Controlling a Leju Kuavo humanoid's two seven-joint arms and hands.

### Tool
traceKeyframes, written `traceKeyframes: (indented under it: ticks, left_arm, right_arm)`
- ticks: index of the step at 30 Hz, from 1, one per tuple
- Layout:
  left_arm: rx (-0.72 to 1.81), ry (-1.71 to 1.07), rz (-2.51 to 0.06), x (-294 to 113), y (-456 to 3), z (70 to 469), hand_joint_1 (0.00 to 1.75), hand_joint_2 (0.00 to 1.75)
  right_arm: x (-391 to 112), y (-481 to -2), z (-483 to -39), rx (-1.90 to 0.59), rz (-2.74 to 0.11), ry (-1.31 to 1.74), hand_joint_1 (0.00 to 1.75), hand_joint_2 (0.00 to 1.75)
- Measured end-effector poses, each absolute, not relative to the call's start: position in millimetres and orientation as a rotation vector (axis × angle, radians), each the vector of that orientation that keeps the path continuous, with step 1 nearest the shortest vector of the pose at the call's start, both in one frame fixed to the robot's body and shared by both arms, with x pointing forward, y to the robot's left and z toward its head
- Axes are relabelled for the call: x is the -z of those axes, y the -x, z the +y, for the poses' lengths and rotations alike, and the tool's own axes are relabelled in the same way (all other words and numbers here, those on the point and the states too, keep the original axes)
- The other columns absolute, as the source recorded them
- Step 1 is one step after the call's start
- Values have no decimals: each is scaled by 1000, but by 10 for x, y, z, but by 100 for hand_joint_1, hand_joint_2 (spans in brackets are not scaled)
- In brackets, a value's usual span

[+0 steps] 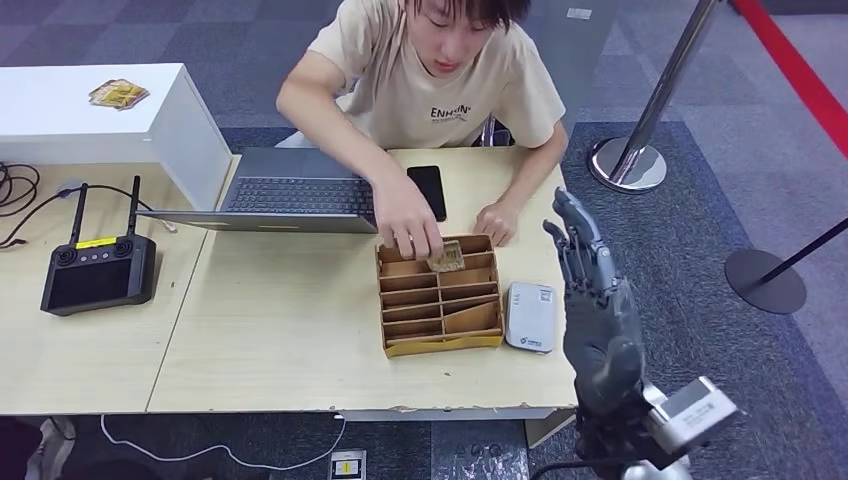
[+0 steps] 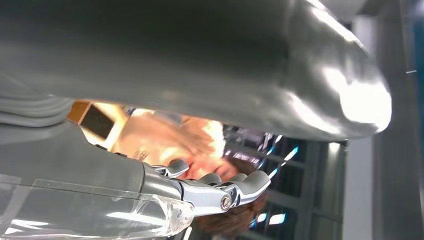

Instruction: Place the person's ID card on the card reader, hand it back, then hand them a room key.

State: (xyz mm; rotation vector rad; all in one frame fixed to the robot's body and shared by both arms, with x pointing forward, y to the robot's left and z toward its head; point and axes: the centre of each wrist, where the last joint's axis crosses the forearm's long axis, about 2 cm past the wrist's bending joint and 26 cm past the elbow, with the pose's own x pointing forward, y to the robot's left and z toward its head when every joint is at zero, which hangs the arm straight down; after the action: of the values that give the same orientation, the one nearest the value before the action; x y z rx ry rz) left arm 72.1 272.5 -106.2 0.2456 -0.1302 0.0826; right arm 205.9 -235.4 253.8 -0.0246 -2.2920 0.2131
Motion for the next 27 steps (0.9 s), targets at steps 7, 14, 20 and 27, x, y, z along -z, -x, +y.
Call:
traceKeyframes:
  ticks: [7,14,20,27]
  left_arm:
    - [-46,-248,-140,1062,-723,2723,0,175]
    - [-5,-249,-164,1061,-724,2699,0,175]
    - [18,-242,-185,1058,-727,2663,0,175]
    - [42,-232,-178,1057,-725,2631,0,175]
  right_arm:
    - [-2477,-1998,-2389,-306,-2227,321,0,0]
    - [-2402,-1986,-2402,-371,-2157,463,0,0]
    - [-2349,-1982,-2398,-359,-2129,455,0,0]
    - [-2290,-1977,-2416,-423,-2095,614,0,175]
